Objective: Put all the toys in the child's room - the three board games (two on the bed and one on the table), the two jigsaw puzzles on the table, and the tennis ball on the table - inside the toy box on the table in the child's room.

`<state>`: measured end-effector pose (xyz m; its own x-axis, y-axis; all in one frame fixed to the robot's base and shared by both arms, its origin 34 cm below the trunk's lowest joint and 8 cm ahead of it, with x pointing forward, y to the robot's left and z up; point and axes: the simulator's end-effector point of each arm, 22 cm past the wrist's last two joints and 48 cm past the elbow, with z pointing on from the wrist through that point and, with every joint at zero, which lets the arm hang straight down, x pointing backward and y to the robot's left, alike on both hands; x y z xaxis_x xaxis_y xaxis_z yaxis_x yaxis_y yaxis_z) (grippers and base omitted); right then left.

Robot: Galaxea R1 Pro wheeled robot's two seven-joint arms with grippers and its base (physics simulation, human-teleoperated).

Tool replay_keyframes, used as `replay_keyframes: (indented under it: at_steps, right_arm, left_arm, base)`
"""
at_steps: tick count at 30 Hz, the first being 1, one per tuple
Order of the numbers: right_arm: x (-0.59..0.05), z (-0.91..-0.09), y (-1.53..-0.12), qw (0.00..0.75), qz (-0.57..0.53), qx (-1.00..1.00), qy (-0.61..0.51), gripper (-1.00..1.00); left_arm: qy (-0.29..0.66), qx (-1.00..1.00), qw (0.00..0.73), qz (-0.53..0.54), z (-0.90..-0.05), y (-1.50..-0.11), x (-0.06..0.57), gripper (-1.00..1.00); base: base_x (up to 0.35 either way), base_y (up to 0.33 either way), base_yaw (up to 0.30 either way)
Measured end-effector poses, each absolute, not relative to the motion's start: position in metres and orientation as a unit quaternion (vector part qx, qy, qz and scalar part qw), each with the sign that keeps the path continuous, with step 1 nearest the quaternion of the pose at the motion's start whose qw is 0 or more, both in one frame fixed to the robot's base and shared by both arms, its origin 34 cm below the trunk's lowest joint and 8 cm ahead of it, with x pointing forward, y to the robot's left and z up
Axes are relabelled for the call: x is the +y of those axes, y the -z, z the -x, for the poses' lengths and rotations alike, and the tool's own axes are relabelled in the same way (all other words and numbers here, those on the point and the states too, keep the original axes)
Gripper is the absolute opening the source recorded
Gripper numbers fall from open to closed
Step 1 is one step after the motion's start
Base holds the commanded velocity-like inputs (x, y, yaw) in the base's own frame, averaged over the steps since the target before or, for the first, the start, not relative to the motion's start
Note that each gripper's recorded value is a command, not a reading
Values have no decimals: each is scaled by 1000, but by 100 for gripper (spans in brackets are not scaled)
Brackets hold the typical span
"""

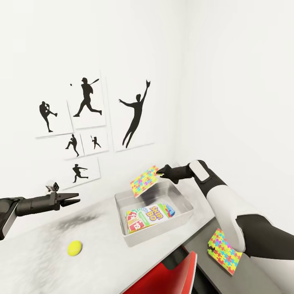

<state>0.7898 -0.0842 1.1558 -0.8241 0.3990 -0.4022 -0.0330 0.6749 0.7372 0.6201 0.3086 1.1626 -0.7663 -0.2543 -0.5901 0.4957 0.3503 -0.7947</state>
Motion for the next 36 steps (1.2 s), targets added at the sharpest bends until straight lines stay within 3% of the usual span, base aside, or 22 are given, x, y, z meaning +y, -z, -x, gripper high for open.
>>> replay_keyframes:
  at_steps: [16,24,36]
  right_arm:
    - [-92,-790,-1149,275,-108,876,-381,-100]
    - [-101,-775,-1103,237,-131,889,-369,-100]
    - [-100,-768,-1100,232,-135,867,-421,-100]
  left_arm:
    - [564,752,332,-80,-620,-1163,309,100]
    - [565,751,332,-80,-620,-1163,309,100]
    - [565,751,333,-80,-620,-1163,309,100]
  base:
    - [0,0,0]
    - [0,0,0]
    - [0,0,0]
